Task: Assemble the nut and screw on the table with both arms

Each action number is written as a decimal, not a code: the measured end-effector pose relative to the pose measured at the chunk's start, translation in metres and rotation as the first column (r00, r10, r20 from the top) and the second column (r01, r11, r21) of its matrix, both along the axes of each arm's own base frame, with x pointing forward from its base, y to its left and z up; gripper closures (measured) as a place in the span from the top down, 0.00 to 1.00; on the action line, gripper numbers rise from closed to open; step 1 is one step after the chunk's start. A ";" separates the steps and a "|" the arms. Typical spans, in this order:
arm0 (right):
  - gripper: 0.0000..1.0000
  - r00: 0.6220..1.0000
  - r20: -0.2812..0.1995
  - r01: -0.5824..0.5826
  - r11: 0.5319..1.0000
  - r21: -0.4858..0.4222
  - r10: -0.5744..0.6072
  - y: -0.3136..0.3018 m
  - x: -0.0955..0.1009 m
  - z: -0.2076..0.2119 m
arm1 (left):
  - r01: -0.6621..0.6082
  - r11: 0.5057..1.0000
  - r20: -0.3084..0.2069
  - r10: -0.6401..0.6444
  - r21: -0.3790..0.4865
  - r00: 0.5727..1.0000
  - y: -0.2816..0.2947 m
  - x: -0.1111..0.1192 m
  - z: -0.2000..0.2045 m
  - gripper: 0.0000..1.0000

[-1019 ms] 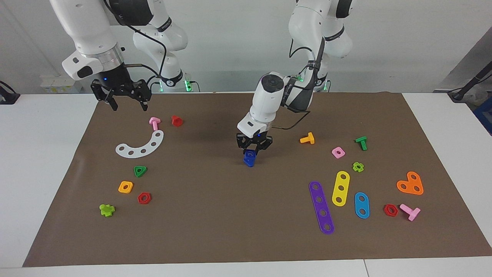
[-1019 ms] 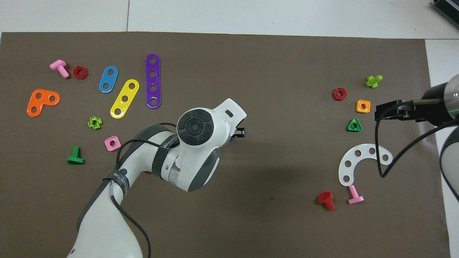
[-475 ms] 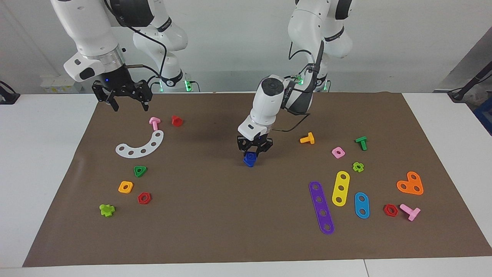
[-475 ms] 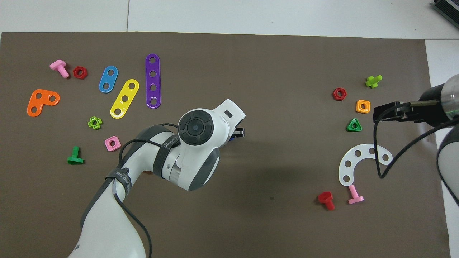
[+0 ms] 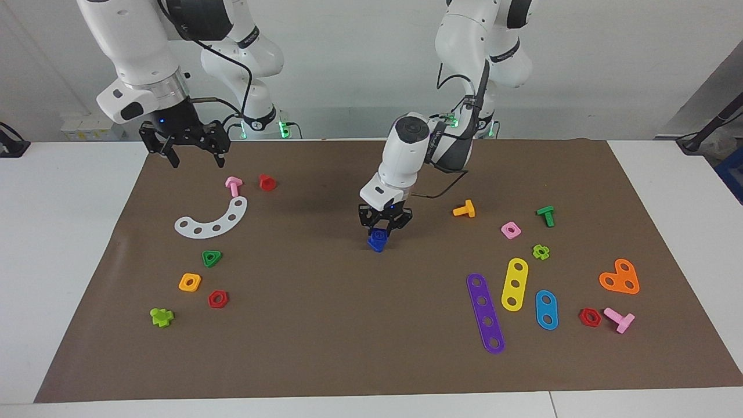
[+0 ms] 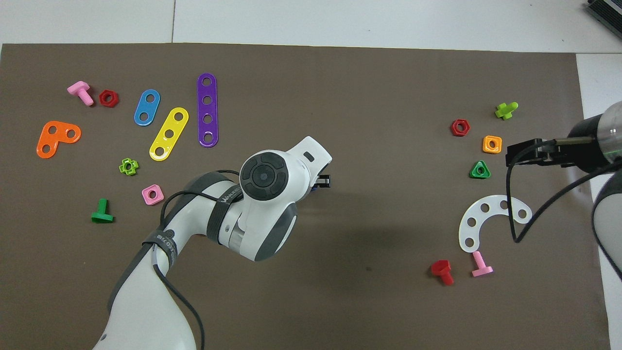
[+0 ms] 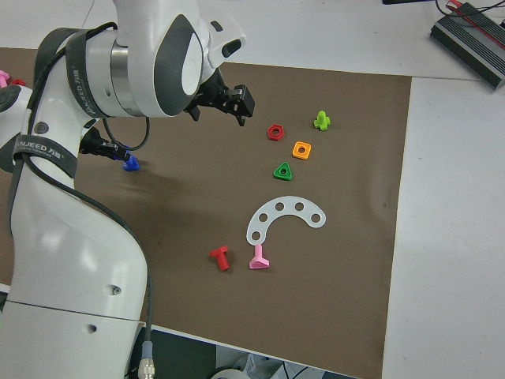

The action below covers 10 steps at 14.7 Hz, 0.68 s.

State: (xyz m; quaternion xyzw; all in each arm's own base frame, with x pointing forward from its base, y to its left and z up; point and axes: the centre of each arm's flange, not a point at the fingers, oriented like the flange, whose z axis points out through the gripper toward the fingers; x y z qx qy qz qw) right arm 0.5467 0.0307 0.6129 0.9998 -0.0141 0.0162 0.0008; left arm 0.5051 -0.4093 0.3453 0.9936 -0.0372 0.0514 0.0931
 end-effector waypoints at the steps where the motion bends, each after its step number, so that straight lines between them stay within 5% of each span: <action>1: 0.99 1.000 0.000 0.000 1.000 0.000 0.000 0.000 0.000 0.000 | 0.001 1.000 0.000 -0.001 0.000 1.000 0.000 -0.001 0.000 0.48; 10: 0.99 1.000 0.000 0.000 1.000 0.000 0.000 0.000 0.000 0.000 | 0.047 0.998 -0.043 -0.045 0.040 0.998 -0.014 -0.029 -0.037 0.48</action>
